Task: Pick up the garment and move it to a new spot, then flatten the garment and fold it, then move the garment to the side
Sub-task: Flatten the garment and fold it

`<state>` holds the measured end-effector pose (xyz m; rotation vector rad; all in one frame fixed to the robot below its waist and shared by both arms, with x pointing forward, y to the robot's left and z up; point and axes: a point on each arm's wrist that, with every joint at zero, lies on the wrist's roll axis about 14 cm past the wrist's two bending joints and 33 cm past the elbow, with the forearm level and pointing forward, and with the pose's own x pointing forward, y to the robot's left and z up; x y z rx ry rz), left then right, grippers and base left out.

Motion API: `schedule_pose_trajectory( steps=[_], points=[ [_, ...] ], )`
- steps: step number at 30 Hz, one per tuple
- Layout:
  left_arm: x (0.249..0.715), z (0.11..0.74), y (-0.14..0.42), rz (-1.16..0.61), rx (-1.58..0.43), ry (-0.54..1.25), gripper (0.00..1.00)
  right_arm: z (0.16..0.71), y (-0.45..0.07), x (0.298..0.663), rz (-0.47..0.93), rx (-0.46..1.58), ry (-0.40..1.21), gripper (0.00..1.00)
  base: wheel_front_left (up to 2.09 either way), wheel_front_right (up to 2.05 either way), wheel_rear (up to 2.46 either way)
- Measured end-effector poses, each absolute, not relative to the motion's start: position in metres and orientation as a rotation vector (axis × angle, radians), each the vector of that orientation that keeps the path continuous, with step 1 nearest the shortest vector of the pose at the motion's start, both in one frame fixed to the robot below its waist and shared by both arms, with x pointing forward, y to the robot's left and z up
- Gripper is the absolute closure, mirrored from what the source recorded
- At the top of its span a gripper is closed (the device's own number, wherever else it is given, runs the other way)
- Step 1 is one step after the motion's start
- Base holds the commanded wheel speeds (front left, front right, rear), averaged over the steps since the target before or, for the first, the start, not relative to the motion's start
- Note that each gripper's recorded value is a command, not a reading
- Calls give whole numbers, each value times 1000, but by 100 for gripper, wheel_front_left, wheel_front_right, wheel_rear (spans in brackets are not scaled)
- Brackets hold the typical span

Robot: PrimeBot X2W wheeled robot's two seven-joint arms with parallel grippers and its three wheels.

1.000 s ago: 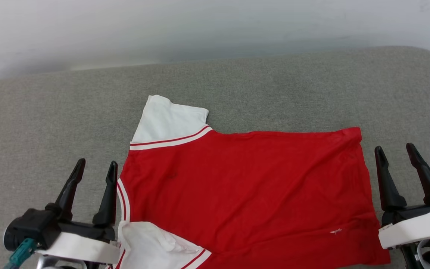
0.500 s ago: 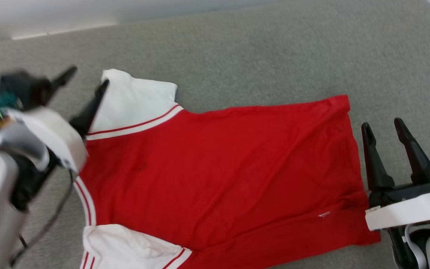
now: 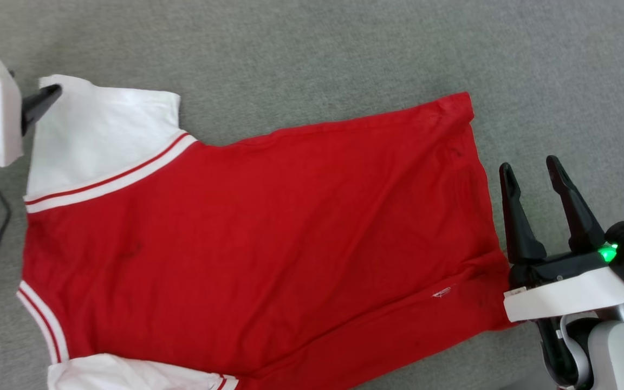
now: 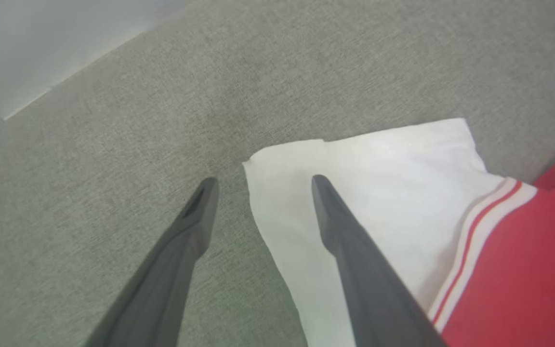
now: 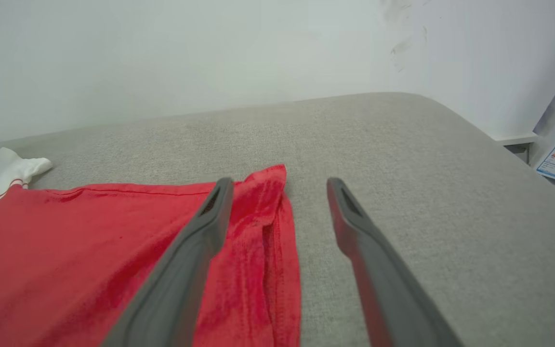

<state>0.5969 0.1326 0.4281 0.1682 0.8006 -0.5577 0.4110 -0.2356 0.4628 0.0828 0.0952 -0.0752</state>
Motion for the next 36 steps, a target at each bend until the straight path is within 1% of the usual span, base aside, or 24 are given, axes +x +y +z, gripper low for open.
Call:
schedule_pose_trajectory(
  steps=[4, 12, 13, 14, 15, 17, 21, 26, 31, 36],
  points=[
    [600, 402, 141, -542, 189, 901, 0, 452, -240, 408, -96, 82, 121, 0, 0, 0, 0],
    [598, 370, 138, -560, 212, 976, 0, 438, -241, 410, -111, 87, 148, 0, 0, 0, 0],
    [596, 368, 138, -565, 213, 984, 2, 437, -241, 411, -109, 88, 148, 0, 0, 0, 0],
    [596, 368, 138, -567, 212, 986, 54, 437, -240, 411, -108, 89, 148, 0, 0, 0, 0],
    [595, 368, 137, -571, 208, 981, 100, 436, -240, 412, -106, 90, 148, 0, 0, 0, 0],
    [594, 370, 133, -581, 203, 961, 100, 437, -239, 414, -102, 87, 146, 0, 0, 0, 0],
    [596, 383, 125, -590, 178, 865, 100, 444, -239, 417, -84, 69, 142, 0, 0, 0, 0],
    [598, 424, 122, -593, 174, 704, 100, 456, -242, 417, -47, 24, 157, 0, 0, 0, 0],
    [582, 471, 114, -631, 155, 549, 100, 465, -246, 415, 9, -39, 238, 0, 0, 0, 0],
    [554, 501, 122, -648, 154, 449, 100, 460, -238, 421, 97, -95, 403, 0, 0, 0, 0]
  ],
)
